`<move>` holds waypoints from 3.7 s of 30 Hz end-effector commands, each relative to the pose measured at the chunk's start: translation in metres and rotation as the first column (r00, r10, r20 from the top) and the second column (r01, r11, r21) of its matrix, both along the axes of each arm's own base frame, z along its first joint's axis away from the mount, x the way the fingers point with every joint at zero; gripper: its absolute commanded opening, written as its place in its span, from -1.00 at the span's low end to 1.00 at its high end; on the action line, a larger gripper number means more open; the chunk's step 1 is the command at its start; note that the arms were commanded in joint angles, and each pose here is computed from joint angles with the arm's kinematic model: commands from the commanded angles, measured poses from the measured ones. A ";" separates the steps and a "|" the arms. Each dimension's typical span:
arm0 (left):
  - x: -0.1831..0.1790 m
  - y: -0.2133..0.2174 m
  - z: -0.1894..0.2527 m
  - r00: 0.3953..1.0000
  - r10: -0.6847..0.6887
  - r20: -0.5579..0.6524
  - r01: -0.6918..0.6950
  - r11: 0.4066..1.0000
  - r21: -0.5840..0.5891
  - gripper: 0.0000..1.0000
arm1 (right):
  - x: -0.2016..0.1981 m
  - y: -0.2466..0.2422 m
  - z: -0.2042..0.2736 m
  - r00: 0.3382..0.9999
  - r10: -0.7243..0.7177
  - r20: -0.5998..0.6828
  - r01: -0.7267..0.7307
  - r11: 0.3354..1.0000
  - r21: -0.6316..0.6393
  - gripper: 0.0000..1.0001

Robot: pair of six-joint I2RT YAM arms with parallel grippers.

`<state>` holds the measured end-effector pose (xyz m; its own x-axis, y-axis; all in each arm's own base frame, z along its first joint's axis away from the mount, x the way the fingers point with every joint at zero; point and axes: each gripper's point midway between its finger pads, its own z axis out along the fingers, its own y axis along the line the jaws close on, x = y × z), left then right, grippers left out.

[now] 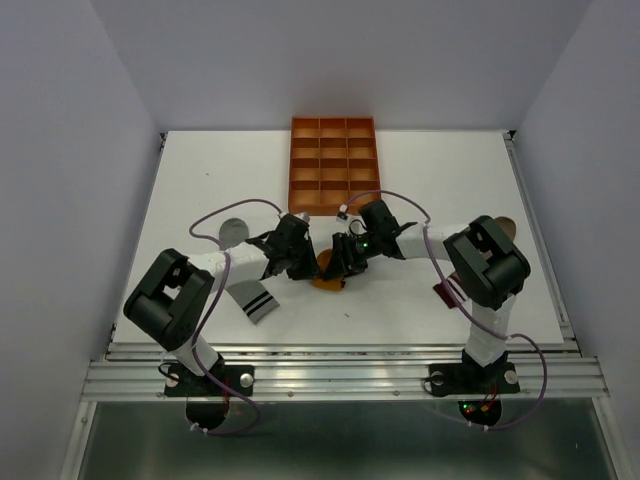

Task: Roll the socks
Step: Roll the sock at the center of the board.

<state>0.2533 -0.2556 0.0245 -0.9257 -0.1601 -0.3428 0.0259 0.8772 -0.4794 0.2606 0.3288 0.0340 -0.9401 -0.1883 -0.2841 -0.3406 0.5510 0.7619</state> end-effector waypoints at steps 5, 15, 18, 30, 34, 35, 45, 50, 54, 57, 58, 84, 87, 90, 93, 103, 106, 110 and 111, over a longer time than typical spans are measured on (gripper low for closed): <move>-0.047 0.054 -0.054 0.985 0.014 -0.172 0.037 0.957 0.289 -0.82 | 0.041 -0.009 0.040 0.949 -0.055 0.309 0.072 0.997 -0.042 0.08; -0.043 0.042 -0.041 0.987 -0.012 -0.160 0.051 0.968 0.245 -0.83 | 0.013 -0.006 0.080 0.830 0.097 0.550 -0.089 0.995 -0.041 0.10; -0.044 0.039 -0.038 0.986 -0.015 -0.168 0.055 0.971 0.234 -0.83 | -0.002 0.002 0.076 0.779 0.164 0.605 -0.127 0.986 -0.103 0.10; -0.046 0.036 -0.037 0.982 -0.020 -0.185 0.061 0.974 0.220 -0.83 | -0.012 0.008 0.052 0.724 0.259 0.639 -0.096 0.956 -0.279 0.10; -0.045 0.036 -0.036 0.982 -0.018 -0.186 0.060 0.972 0.226 -0.83 | -0.020 0.009 0.043 0.731 0.285 0.620 -0.112 0.946 -0.304 0.09; -0.045 0.037 -0.036 0.983 -0.018 -0.185 0.061 0.972 0.227 -0.83 | -0.021 0.009 0.042 0.733 0.286 0.617 -0.112 0.945 -0.306 0.09; -0.042 0.034 -0.035 0.982 -0.005 -0.189 0.048 0.974 0.222 -0.83 | -0.033 0.000 0.021 0.750 0.328 0.575 -0.110 0.918 -0.380 0.08; -0.042 0.032 -0.034 0.981 -0.005 -0.193 0.047 0.976 0.215 -0.83 | -0.030 -0.011 0.002 0.759 0.348 0.551 -0.062 0.880 -0.470 0.08; -0.045 0.031 -0.035 0.979 -0.009 -0.204 0.052 0.978 0.203 -0.82 | -0.031 -0.017 -0.010 0.755 0.366 0.543 -0.041 0.854 -0.518 0.07; -0.045 0.029 -0.034 0.979 -0.010 -0.206 0.051 0.980 0.193 -0.82 | -0.031 -0.022 -0.017 0.741 0.387 0.549 -0.012 0.825 -0.565 0.05; -0.045 0.028 -0.034 0.978 -0.014 -0.207 0.054 0.981 0.187 -0.82 | -0.030 -0.023 -0.018 0.741 0.387 0.549 -0.006 0.822 -0.570 0.04; -0.022 0.025 0.014 0.989 0.038 -0.143 -0.044 0.998 -0.038 -0.01 | -0.049 -0.015 -0.040 0.780 0.411 0.472 -0.055 0.796 -0.603 -0.99; -0.007 0.024 0.042 0.996 0.065 -0.056 -0.069 0.995 -0.067 0.29 | -0.057 -0.004 -0.032 0.815 0.374 0.443 -0.095 0.840 -0.534 -0.98; 0.001 0.028 0.055 0.996 0.092 -0.004 -0.092 0.993 -0.068 0.98 | -0.053 -0.001 -0.027 0.858 0.319 0.402 -0.101 0.872 -0.478 -0.99; 0.006 0.037 0.058 0.991 0.132 0.014 -0.131 0.990 -0.049 0.98 | -0.048 0.000 -0.023 0.898 0.261 0.354 -0.095 0.900 -0.425 -0.99; 0.007 0.052 0.059 0.985 0.166 0.042 -0.164 0.986 -0.038 0.93 | -0.040 -0.009 -0.029 0.982 0.142 0.123 -0.098 0.945 -0.313 -0.99; 0.003 0.055 0.053 0.986 0.166 0.033 -0.164 0.986 -0.032 0.92 | -0.040 -0.011 -0.034 0.990 0.117 0.073 -0.087 0.943 -0.321 -0.99; -0.003 0.050 0.052 0.991 0.131 0.039 -0.128 0.989 -0.067 0.91 | -0.032 -0.017 -0.033 0.998 0.056 -0.008 -0.056 0.960 -0.276 -0.99; -0.004 0.049 0.051 0.991 0.123 0.047 -0.119 0.990 -0.080 0.91 | -0.031 -0.018 -0.034 0.998 0.045 -0.032 -0.052 0.959 -0.277 -0.99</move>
<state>0.2514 -0.2018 0.0671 -0.8861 -0.3131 -0.3417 -0.1114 0.8595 -0.4988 0.2463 0.3414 0.0367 -0.8602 -0.3152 -0.4008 -0.5063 0.6212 0.5981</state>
